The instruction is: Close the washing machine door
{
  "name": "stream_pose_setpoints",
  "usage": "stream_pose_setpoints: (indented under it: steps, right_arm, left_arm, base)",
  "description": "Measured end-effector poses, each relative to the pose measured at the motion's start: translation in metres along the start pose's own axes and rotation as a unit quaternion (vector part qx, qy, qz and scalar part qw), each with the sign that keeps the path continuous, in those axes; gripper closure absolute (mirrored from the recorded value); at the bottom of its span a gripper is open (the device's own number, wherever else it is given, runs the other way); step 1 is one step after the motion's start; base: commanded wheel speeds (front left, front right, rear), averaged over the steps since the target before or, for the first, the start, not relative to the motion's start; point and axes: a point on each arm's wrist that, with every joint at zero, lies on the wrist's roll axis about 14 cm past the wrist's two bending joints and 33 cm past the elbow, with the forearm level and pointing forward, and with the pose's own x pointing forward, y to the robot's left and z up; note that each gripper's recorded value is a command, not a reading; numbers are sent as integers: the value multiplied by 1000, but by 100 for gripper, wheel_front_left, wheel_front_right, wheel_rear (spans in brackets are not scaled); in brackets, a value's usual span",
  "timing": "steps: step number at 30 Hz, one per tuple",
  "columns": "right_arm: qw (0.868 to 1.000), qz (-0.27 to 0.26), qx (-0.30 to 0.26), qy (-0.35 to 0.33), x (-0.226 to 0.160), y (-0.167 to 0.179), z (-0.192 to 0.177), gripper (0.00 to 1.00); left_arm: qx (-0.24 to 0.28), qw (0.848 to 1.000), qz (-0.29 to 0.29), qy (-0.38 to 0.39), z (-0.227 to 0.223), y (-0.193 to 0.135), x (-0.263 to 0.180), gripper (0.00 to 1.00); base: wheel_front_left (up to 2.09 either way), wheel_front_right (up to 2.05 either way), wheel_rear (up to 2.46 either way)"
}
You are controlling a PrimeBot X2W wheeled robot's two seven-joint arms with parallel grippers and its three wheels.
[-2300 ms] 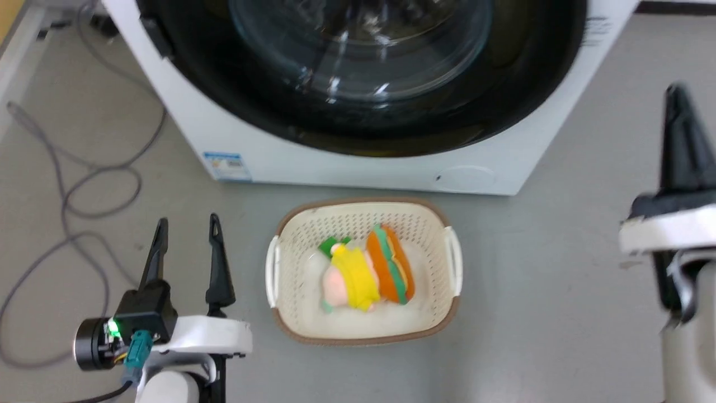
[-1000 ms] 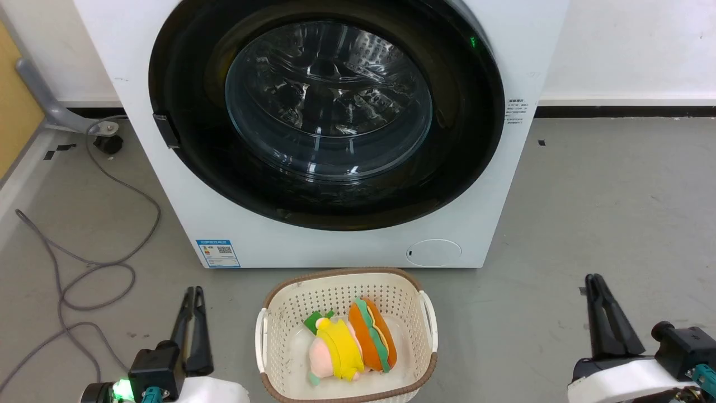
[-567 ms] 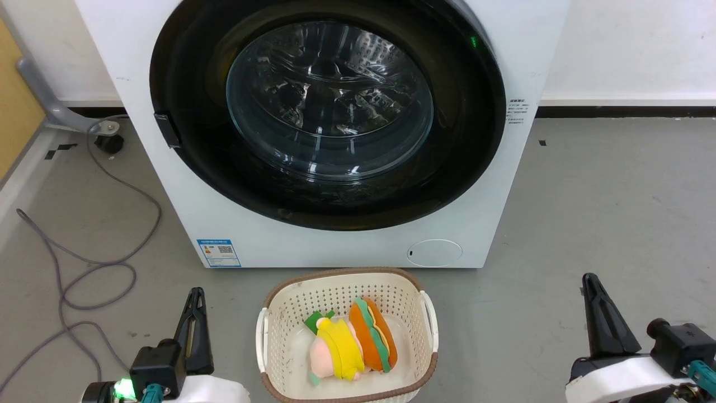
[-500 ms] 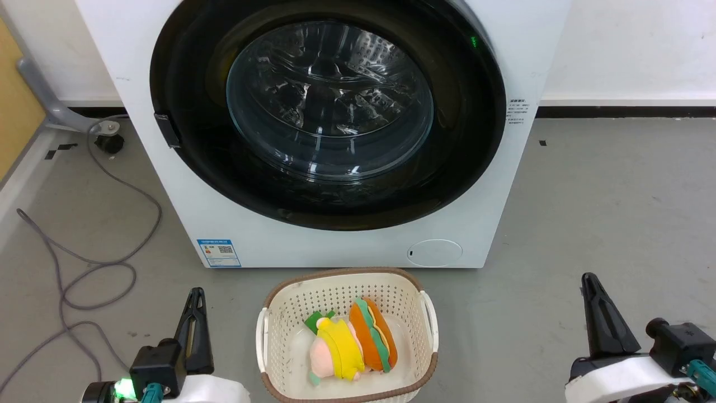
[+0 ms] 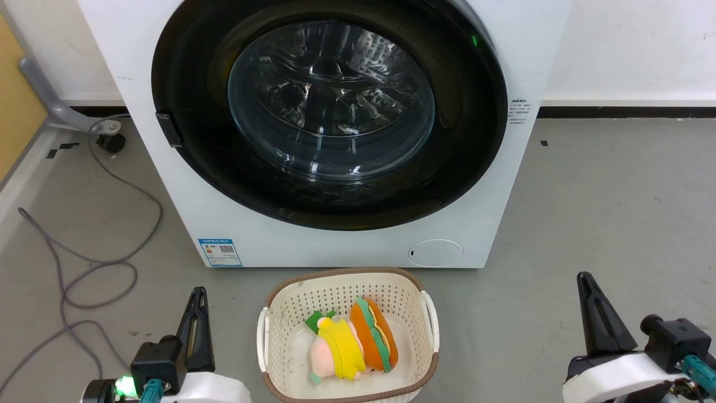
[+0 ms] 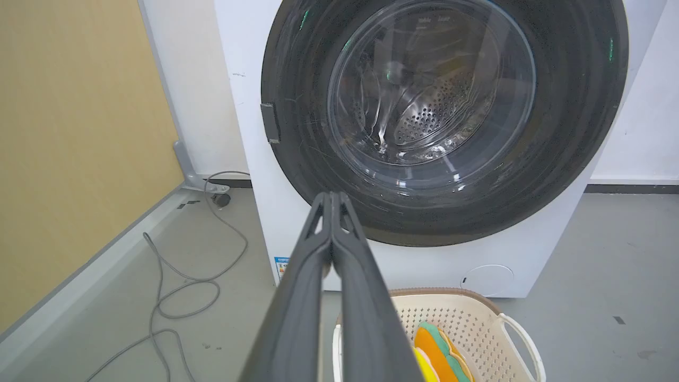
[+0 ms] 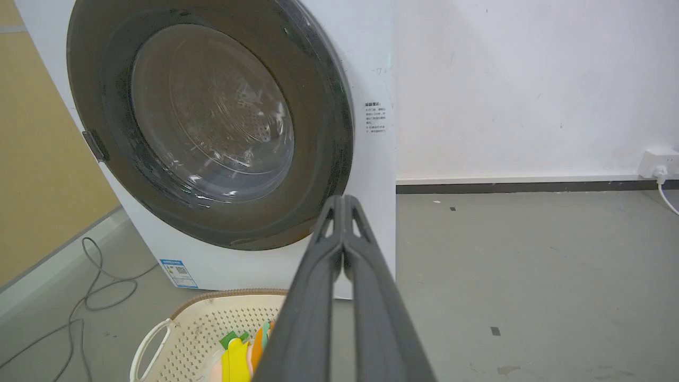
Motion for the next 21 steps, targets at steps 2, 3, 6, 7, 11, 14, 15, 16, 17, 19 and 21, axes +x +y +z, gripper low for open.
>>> stream_pose_setpoints:
  steps: [2, 3, 6, 7, 11, 14, 15, 16, 17, 19, 21]
  right_arm:
    - [1000, 2, -3, 1, 0, 1, 0, 100]
    - [1000, 2, -3, 1, 0, 1, 0, 100]
    - [1000, 4, -5, 2, 1, 2, 1, 100]
    - [1000, 4, -5, 2, 1, 2, 1, 100]
    - [1000, 7, -9, 5, 1, 4, 1, 100]
    - [1000, 8, -9, 7, 2, 5, 1, 100]
    - [1000, 9, -10, 7, 2, 5, 1, 100]
    - [1000, 10, -12, 6, 2, 5, 1, 100]
    - [1000, 10, -13, 8, 2, 6, 1, 100]
    - [1000, 11, -14, 9, 2, 7, 1, 100]
    - [1000, 13, -15, 11, 3, 8, 1, 100]
  left_arm:
    - [0, 1000, -1, 2, 0, 0, 0, 100]
    - [0, 1000, -1, 2, 0, 0, 0, 100]
    - [-1, 1000, -3, 4, 0, -1, 0, 100]
    - [-1, 1000, -3, 5, 0, -1, 0, 100]
    - [1, 1000, -3, 8, -1, -1, 0, 100]
    - [2, 1000, -5, 10, -1, -1, 1, 100]
    - [2, 1000, -5, 10, -1, -1, 1, 100]
    - [2, 1000, -6, 11, -1, -1, 1, 100]
    - [2, 1000, -5, 12, -1, -1, 1, 100]
    - [2, 1000, -7, 14, -2, -1, 1, 100]
    - [2, 1000, -6, 16, -2, -1, 1, 100]
  base:
    - [0, 0, 0]
    - [0, 0, 0]
    - [0, 0, 0]
    - [0, 0, 0]
    - [0, 0, 0]
    - [0, 0, 0]
    - [0, 0, 0]
    - [0, 0, 0]
    - [0, 0, 0]
    - [0, 0, 0]
    - [0, 0, 0]
